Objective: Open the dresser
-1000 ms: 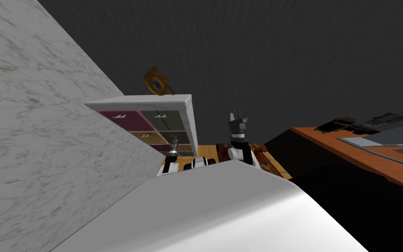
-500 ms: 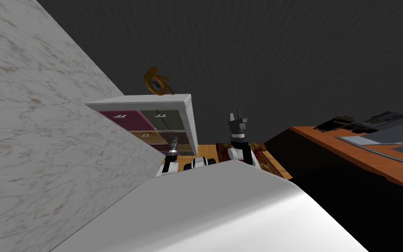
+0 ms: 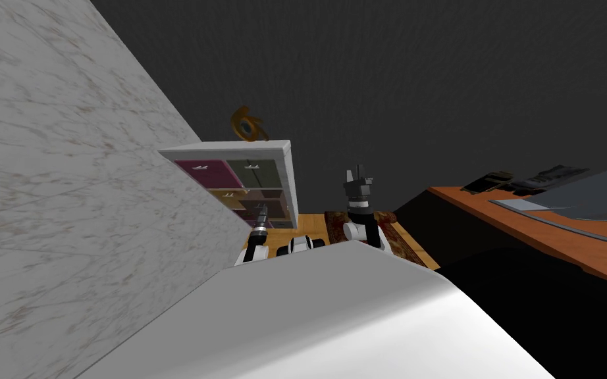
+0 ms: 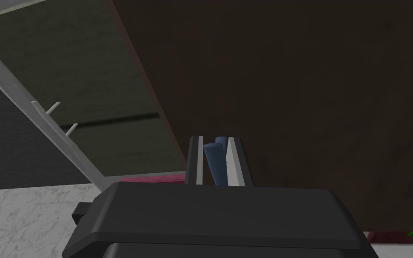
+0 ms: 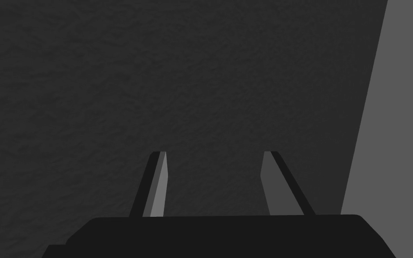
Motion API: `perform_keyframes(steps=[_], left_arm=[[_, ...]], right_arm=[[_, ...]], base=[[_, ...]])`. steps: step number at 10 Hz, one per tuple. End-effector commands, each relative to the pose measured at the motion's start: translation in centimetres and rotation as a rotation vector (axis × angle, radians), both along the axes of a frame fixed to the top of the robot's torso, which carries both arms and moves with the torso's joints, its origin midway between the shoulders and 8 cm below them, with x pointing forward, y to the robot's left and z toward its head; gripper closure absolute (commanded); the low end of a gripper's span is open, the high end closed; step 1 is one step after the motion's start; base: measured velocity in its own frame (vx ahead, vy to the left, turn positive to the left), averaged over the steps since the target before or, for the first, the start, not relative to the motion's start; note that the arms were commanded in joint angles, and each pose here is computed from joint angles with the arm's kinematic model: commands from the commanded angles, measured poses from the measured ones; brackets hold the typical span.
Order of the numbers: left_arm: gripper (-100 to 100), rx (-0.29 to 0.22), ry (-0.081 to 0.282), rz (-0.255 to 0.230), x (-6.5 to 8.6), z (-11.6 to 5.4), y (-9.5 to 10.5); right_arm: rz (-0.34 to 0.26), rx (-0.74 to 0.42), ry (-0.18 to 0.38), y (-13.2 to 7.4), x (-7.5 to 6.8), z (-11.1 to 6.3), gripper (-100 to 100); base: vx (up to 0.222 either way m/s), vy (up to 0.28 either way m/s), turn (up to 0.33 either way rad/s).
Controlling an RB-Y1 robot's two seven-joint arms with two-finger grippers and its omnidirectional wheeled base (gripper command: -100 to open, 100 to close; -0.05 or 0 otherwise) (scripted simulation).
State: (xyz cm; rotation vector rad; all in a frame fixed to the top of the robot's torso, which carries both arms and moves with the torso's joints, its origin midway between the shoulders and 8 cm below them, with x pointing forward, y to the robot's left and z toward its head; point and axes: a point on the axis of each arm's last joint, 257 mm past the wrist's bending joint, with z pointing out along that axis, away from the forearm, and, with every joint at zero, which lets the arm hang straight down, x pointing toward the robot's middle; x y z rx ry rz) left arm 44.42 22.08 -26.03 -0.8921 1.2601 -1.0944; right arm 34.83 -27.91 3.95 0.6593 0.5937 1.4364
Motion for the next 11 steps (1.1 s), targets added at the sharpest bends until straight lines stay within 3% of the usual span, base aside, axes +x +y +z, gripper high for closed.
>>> perform_keyframes(steps=[1,2,11], left_arm=[[100,0.002,0.005,-0.002,-0.6,-0.1,0.1],[-100,0.001,0.001,-0.004,-0.2,1.1,-0.1],[-100,0.004,-0.001,-0.002,0.0,5.7,-0.2]], right_arm=[[0.0,0.0,0.0,0.0,0.0,0.0,0],[0.0,0.0,0.0,0.0,0.0,0.0,0],[0.0,0.0,0.0,0.0,0.0,0.0,0]], base=[[-0.197,0.037,0.021],[-0.092,0.015,-0.007],[0.005,-0.002,-0.004]])
